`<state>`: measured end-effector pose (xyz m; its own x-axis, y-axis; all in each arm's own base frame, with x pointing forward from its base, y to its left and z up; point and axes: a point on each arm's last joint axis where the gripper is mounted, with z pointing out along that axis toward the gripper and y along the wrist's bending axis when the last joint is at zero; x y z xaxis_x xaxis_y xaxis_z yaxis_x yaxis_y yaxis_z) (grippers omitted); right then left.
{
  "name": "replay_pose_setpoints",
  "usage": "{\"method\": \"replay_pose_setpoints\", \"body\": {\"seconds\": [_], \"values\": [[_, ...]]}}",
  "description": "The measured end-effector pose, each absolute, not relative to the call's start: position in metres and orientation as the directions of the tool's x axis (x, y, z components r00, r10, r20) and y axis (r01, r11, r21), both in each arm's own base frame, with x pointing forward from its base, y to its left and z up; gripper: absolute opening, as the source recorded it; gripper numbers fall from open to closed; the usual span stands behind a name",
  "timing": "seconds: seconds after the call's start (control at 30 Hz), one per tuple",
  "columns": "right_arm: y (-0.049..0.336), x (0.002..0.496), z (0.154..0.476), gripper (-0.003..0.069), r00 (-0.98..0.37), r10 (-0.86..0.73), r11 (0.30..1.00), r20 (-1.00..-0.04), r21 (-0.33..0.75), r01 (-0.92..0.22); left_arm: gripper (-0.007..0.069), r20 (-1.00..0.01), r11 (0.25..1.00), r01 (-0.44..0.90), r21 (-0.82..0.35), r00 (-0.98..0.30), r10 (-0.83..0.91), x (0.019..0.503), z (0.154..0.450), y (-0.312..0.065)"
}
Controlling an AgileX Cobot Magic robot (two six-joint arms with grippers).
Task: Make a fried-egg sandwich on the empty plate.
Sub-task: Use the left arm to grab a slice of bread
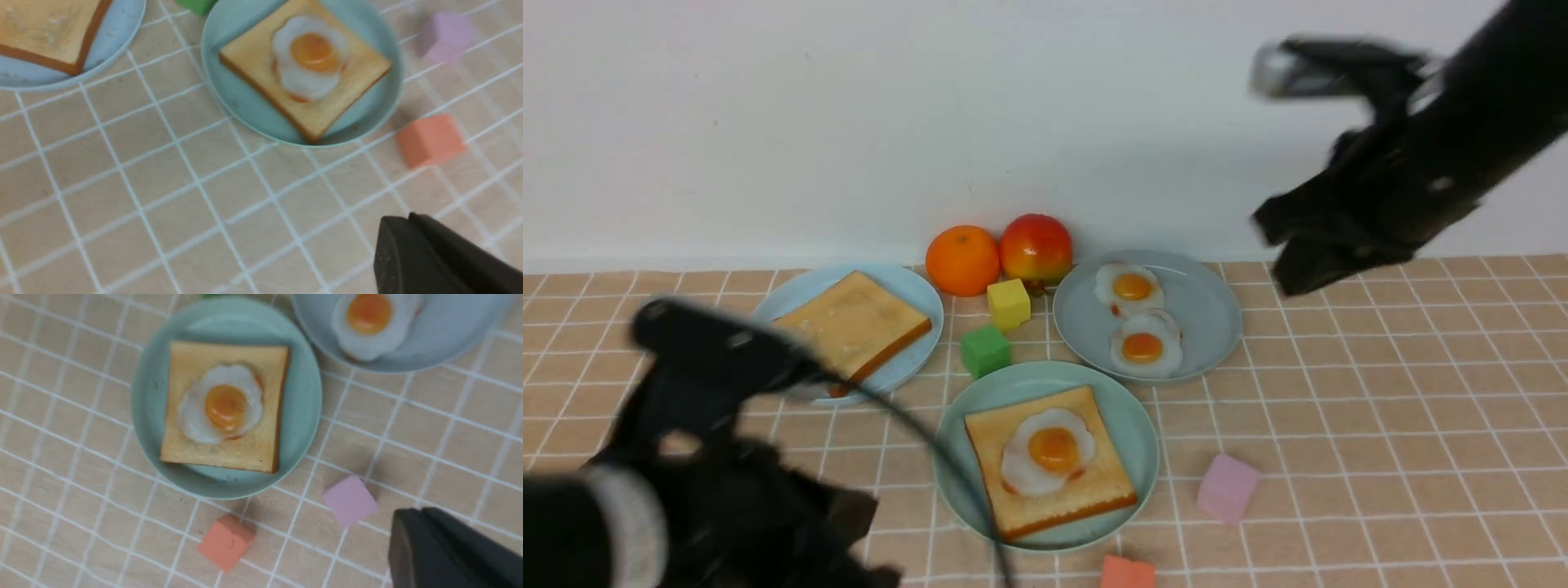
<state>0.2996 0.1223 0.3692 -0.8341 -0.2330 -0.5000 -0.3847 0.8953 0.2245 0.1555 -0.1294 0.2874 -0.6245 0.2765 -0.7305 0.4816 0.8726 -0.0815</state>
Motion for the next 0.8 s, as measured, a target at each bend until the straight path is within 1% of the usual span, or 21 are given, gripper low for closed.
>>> {"method": "replay_pose_setpoints", "body": {"seconds": [0.07,0.13,0.27,0.33,0.4,0.43,0.47,0.5,0.53,0.57,0.67,0.77,0.8], "values": [[0.114,0.276,0.385,-0.0013,-0.813,-0.217,0.895,-0.541,0.222,-0.387,-0.0013,-0.703,0.877,0.481,-0.005,-0.625,0.339,0.178,0.288,-0.136],[0.107,0.253,0.392,-0.0013,-0.803,-0.205,0.895,-0.560,0.225,-0.385,-0.0013,-0.690,0.892,0.449,0.045,-0.632,0.353,0.208,0.294,-0.134],[0.093,0.214,0.388,-0.0009,-0.791,-0.191,0.896,-0.581,0.226,-0.382,-0.0013,-0.653,0.929,0.367,0.042,-0.694,0.304,0.277,0.294,-0.118],[0.087,0.196,0.377,-0.0009,-0.789,-0.182,0.898,-0.587,0.227,-0.376,-0.0013,-0.623,0.932,0.362,0.034,-0.721,0.302,0.309,0.282,-0.111],[0.083,0.185,0.371,-0.0006,-0.779,-0.171,0.900,-0.603,0.227,-0.373,-0.0013,-0.607,0.926,0.374,0.052,-0.724,0.326,0.336,0.273,-0.104],[0.082,0.183,0.368,-0.0006,-0.783,-0.172,0.900,-0.598,0.227,-0.371,-0.0013,-0.601,0.927,0.373,0.048,-0.730,0.325,0.338,0.269,-0.105],[0.079,0.176,0.361,-0.0005,-0.778,-0.164,0.902,-0.607,0.227,-0.367,-0.0008,-0.590,0.921,0.383,0.067,-0.729,0.346,0.360,0.259,-0.101],[0.078,0.173,0.359,-0.0005,-0.774,-0.161,0.903,-0.613,0.226,-0.366,0.0003,-0.578,0.920,0.385,0.073,-0.735,0.354,0.369,0.251,-0.100],[0.077,0.170,0.353,-0.0004,-0.777,-0.161,0.905,-0.608,0.223,-0.363,0.0022,-0.570,0.913,0.398,0.092,-0.730,0.376,0.383,0.244,-0.099],[0.077,0.169,0.353,-0.0003,-0.776,-0.161,0.905,-0.609,0.224,-0.363,0.0031,-0.568,0.911,0.400,0.095,-0.730,0.380,0.385,0.242,-0.099],[0.075,0.164,0.342,-0.0001,-0.793,-0.168,0.907,-0.585,0.222,-0.357,0.0141,-0.517,0.888,0.435,0.146,-0.732,0.444,0.409,0.215,-0.099],[0.075,0.164,0.340,0.0000,-0.800,-0.172,0.908,-0.575,0.222,-0.355,0.0274,-0.491,0.870,0.457,0.184,-0.725,0.484,0.420,0.198,-0.099],[0.075,0.164,0.340,0.0001,-0.800,-0.172,0.908,-0.575,0.222,-0.355,0.0307,-0.490,0.866,0.461,0.195,-0.719,0.493,0.422,0.194,-0.099]]}}
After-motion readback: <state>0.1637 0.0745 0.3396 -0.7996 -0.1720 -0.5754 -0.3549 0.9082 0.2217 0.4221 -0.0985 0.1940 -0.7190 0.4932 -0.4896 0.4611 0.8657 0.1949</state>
